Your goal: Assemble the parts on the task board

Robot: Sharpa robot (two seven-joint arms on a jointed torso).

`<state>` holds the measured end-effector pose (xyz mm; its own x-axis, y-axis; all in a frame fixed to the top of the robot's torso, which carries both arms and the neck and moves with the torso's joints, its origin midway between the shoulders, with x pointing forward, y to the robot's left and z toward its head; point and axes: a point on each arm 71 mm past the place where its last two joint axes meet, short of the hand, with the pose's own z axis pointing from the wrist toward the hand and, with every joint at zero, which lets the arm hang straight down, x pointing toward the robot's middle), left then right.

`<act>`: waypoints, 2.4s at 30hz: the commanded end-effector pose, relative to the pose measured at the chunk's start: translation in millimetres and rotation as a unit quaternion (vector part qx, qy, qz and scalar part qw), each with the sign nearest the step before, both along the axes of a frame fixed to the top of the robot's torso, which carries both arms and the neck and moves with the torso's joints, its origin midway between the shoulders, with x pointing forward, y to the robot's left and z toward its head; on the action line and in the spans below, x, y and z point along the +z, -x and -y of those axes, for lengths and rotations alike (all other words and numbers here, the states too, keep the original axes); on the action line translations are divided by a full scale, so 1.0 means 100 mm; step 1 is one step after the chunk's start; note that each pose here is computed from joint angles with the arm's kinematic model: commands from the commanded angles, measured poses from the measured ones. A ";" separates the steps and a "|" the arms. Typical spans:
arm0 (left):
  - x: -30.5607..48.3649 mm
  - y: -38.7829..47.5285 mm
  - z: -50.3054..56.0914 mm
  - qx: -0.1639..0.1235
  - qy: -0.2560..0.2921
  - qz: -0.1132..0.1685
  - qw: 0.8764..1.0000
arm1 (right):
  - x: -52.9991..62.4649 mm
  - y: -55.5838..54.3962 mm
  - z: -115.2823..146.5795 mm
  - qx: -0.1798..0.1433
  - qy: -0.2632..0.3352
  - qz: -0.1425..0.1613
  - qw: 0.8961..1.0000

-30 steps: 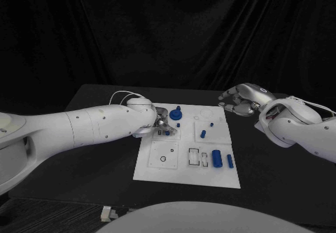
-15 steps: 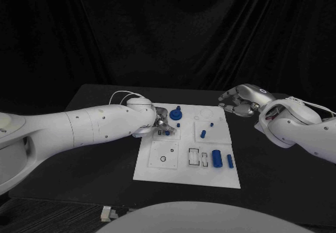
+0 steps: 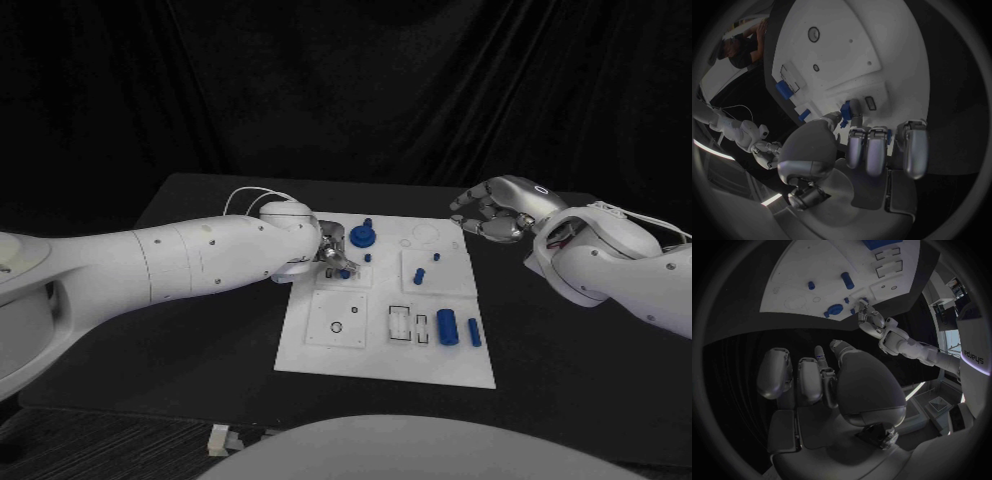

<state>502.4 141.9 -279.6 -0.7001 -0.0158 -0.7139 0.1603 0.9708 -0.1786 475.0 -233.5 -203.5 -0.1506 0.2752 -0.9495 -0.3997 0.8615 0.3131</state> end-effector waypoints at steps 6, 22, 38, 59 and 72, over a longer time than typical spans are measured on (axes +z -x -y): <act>-0.041 0.031 -0.01 -0.004 -0.006 -0.011 1.000 | -0.02 0.00 0.01 -0.009 0.003 -0.006 1.000; -0.038 0.033 0.00 -0.003 -0.005 -0.009 1.000 | -0.03 0.00 0.02 -0.010 0.004 -0.008 1.000; -0.029 0.027 -0.01 0.000 0.001 -0.002 1.000 | -0.04 0.00 0.02 -0.010 0.006 -0.009 1.000; -0.021 0.022 -0.02 0.000 0.009 0.004 1.000 | -0.04 -0.01 0.04 -0.013 0.008 -0.012 1.000; -0.006 0.025 0.00 -0.001 0.019 0.012 1.000 | -0.04 -0.01 0.04 -0.014 0.007 -0.011 1.000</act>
<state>500.5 144.9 -280.7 -0.6913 -0.0289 -0.7220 0.1567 0.9694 -0.1888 476.0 -236.0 -206.4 -0.1610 0.2676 -0.9500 -0.3856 0.8690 0.3101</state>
